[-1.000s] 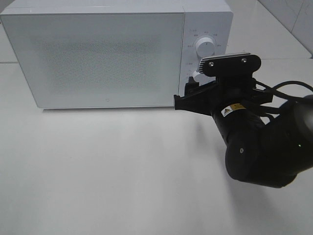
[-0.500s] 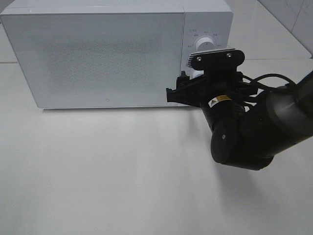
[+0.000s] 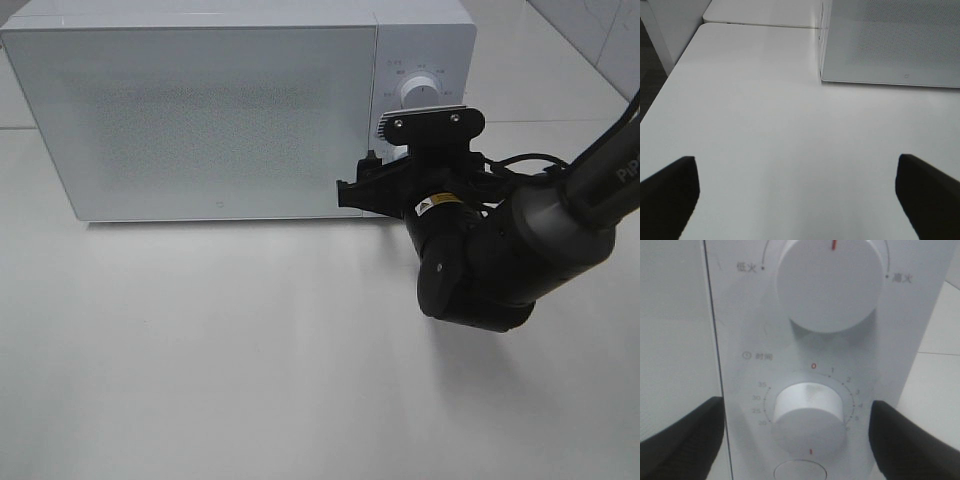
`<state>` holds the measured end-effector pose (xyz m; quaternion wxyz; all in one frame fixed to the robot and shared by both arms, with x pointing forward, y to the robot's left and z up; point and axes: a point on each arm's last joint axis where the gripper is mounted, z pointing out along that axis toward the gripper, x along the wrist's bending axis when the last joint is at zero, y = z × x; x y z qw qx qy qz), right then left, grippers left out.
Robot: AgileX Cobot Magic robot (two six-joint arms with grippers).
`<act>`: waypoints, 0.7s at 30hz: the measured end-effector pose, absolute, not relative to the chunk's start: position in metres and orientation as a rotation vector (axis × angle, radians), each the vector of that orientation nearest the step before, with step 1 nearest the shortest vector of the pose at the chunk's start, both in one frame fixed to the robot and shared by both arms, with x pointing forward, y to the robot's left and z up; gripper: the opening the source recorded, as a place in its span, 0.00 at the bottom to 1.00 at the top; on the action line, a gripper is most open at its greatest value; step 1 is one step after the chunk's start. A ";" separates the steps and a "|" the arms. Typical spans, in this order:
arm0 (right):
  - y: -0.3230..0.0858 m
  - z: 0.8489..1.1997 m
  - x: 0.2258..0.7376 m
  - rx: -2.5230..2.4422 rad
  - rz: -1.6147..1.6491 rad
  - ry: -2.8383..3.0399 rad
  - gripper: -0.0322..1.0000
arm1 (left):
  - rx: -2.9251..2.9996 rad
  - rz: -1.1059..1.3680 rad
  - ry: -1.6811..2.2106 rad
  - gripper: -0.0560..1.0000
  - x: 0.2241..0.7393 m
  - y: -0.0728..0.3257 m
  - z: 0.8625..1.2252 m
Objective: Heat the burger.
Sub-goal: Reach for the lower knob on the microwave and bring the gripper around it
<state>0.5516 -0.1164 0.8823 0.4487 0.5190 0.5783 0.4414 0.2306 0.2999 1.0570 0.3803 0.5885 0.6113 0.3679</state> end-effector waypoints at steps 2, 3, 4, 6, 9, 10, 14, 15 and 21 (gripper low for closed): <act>-0.118 0.880 0.554 1.291 1.084 1.440 0.77 | 1.503 0.939 1.561 0.99 0.231 0.300 1.057; -0.118 0.880 0.554 1.291 1.084 1.440 0.77 | 1.503 0.939 1.561 0.99 0.231 0.300 1.057; -0.118 0.881 0.555 1.292 1.086 1.435 0.77 | 1.503 0.939 1.561 0.99 0.231 0.300 1.057; -0.117 0.882 0.557 1.290 1.094 1.428 0.77 | 1.503 0.939 1.561 0.99 0.231 0.300 1.057; -0.115 0.882 0.560 1.293 1.099 1.420 0.77 | 1.503 0.939 1.561 0.99 0.231 0.300 1.057; -0.115 0.878 0.561 1.303 1.090 1.425 0.77 | 1.503 0.939 1.561 0.99 0.231 0.300 1.057; -0.114 0.874 0.561 1.314 1.079 1.440 0.77 | 1.503 0.939 1.561 0.99 0.231 0.300 1.057; -0.114 0.874 0.561 1.316 1.077 1.442 0.77 | 1.503 0.939 1.561 0.99 0.231 0.300 1.057; -0.115 0.874 0.562 1.322 1.074 1.437 0.75 | 1.503 0.939 1.561 0.99 0.231 0.300 1.057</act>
